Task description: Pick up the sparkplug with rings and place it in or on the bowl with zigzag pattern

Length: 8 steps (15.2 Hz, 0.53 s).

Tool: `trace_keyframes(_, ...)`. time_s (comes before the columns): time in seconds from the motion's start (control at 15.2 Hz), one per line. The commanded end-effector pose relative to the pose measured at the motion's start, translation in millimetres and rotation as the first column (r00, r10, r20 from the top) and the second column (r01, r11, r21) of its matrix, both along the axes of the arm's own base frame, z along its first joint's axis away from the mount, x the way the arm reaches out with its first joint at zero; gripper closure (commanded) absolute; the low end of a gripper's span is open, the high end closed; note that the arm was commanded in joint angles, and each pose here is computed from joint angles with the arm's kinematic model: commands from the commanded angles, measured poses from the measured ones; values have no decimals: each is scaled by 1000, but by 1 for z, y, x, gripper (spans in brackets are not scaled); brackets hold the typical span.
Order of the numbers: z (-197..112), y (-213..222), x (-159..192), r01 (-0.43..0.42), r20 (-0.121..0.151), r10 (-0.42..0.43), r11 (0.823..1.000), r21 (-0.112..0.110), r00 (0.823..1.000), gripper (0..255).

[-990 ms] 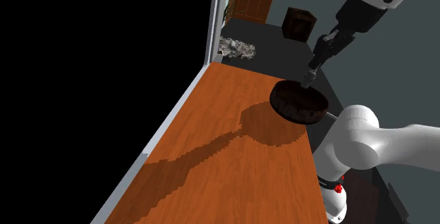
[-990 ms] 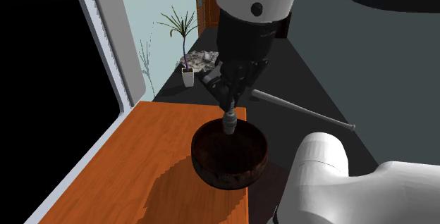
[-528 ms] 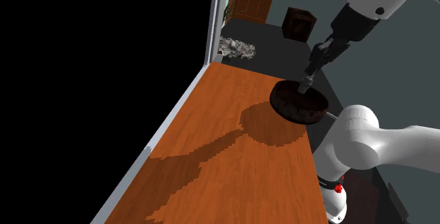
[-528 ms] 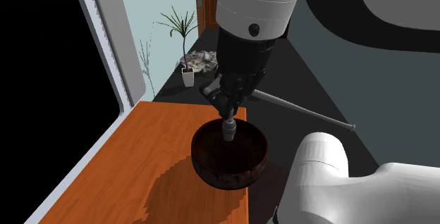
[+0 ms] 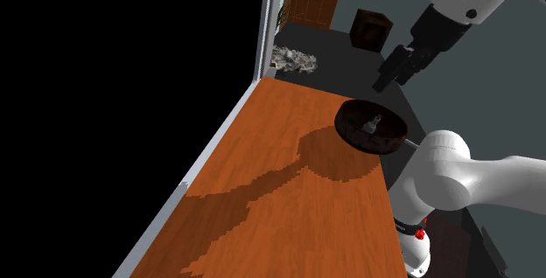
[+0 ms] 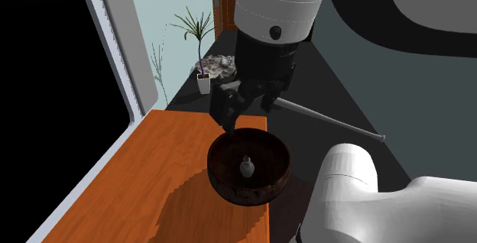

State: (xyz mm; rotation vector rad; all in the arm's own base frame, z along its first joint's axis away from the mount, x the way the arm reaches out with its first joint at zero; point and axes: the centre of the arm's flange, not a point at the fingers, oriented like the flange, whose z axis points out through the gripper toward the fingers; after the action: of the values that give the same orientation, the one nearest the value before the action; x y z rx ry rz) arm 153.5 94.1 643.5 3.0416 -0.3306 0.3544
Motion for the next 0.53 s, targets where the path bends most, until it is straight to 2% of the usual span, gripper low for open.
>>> trace_keyframes(0.0, 0, 0, 0, 0, 0, 0, 1000, 0, 1000, 0)
trace_keyframes(0.26, 49, 4, -11, 0, 0, 0, 1000, 0, 1000, 0)
trace_keyframes(0.46, 49, 4, -11, 0, 0, 0, 1000, 0, 1000, 0)
